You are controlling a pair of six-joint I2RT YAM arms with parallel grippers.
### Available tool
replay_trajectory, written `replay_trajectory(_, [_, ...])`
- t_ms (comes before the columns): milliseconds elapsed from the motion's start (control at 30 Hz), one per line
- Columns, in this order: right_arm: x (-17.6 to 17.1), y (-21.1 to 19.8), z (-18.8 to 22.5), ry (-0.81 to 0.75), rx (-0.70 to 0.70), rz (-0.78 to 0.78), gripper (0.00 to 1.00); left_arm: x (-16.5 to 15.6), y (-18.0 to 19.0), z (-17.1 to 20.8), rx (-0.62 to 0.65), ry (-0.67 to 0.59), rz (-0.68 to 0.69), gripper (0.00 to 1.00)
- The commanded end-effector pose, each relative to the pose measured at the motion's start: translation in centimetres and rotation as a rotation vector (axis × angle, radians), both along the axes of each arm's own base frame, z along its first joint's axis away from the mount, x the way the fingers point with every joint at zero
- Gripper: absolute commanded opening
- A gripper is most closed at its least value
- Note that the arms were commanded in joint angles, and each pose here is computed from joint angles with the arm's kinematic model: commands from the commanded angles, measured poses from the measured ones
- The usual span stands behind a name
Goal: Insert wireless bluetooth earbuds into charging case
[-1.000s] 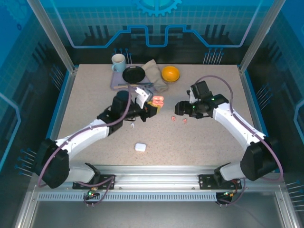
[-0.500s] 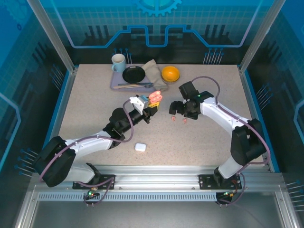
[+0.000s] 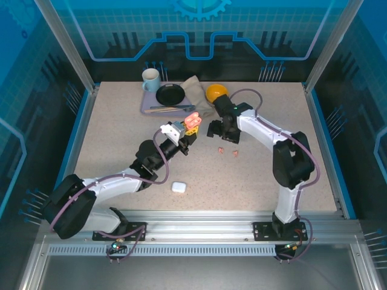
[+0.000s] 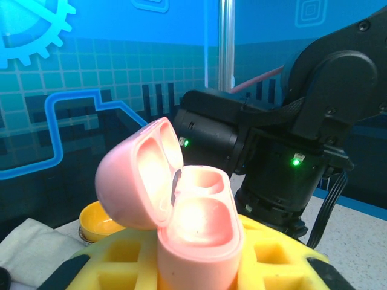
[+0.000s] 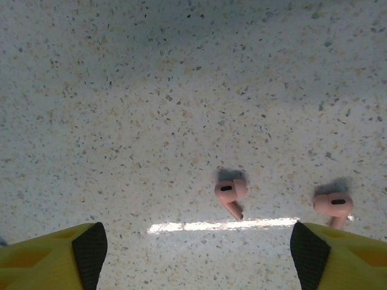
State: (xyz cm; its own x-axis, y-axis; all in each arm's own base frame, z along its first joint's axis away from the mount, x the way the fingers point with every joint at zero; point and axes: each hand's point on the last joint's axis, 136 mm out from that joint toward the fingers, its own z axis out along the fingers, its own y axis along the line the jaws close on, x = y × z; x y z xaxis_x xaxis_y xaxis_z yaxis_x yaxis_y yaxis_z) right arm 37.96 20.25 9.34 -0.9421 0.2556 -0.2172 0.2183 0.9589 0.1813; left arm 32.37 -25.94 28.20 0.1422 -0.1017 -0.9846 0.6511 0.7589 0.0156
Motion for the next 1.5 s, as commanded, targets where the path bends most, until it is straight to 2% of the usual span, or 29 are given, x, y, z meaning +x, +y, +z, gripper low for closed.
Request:
replay_trajectory(0, [-1.2, -0.7, -1.6, 0.091, -0.102, -0.03, 0.81, 0.6, 0.8, 1.4, -0.059, -0.028, 0.034, 0.0])
replay_trajectory(167, [-1.2, 0.0, -3.2, 0.114, -0.1, -0.031, 0.75, 0.7, 0.9, 1.4, -0.066, -0.019, 0.032, 0.0])
replay_trajectory(333, [-0.5, 0.8, -4.3, 0.097, -0.085, 0.062, 0.61, 0.4, 0.9, 1.6, -0.061, -0.012, 0.017, 0.0])
replay_trajectory(433, [-0.4, 0.9, -5.1, 0.104, -0.062, 0.089, 0.58, 0.2, 0.9, 1.7, -0.058, -0.008, 0.009, 0.0])
replay_trajectory(1233, [-1.5, -1.0, -8.3, 0.165, -0.077, 0.078, 0.59, 0.3, 0.1, 1.4, -0.042, 0.01, -0.022, 0.0])
replay_trajectory(1467, [-1.0, -0.7, -8.3, 0.161, -0.072, 0.099, 0.55, 0.4, -0.1, 1.3, -0.041, 0.014, -0.029, 0.0])
